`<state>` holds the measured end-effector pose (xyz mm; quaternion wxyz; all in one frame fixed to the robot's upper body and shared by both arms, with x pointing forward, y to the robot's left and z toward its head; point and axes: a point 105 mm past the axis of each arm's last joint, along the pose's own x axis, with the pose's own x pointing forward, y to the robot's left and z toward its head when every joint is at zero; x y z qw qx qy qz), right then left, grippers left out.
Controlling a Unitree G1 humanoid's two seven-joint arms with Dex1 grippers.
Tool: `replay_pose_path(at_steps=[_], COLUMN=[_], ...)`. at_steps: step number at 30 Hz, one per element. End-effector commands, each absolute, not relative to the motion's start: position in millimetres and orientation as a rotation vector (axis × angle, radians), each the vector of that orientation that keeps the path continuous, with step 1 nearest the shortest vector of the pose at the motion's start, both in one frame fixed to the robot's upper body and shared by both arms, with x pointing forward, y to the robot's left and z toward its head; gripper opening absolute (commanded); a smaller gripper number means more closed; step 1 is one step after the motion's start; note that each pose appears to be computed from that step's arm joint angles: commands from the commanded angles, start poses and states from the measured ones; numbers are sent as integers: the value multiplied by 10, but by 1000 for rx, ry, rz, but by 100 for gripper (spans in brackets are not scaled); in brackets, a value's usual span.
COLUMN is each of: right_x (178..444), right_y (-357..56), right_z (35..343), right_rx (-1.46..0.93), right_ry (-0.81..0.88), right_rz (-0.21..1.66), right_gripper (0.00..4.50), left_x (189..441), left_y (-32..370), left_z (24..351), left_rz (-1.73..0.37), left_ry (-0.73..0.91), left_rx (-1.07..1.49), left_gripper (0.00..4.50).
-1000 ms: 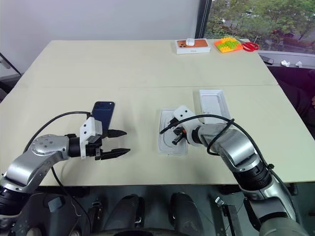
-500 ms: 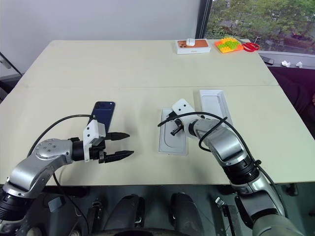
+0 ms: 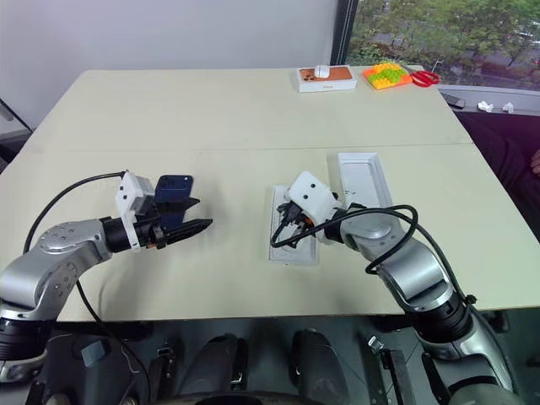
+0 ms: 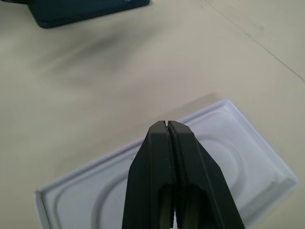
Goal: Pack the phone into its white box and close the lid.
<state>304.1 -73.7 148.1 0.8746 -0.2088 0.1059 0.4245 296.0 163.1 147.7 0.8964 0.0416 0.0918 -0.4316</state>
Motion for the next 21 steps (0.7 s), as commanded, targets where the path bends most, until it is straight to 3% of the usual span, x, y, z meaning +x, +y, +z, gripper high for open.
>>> replay_pose_path(at_steps=[1, 4, 8, 12, 17, 21], right_x=[3082, 3148, 3328, 3401, 3434, 3386], right_y=[-535, -403, -201, -23, 285, 426], right_z=[1606, 1628, 1628, 1613, 1523, 1424], right_rx=[-435, -425, -416, -430, -430, -444], right_ry=[149, 137, 135, 124, 140, 160], right_rz=[914, 917, 890, 899, 942, 986], right_gripper=[3, 0, 0, 0, 0, 0], left_x=[3103, 3257, 3442, 3485, 3420, 3410], left_y=[1780, 1988, 2446, 2689, 2729, 2758], left_z=[1602, 1642, 1650, 1490, 1333, 1246], left_rz=[-777, -635, -383, -244, -260, -236], left_ry=[177, 181, 233, 396, 638, 734], left_rx=[9, -83, -257, -301, -403, -421], left_gripper=[361, 444, 444, 444, 444, 444])
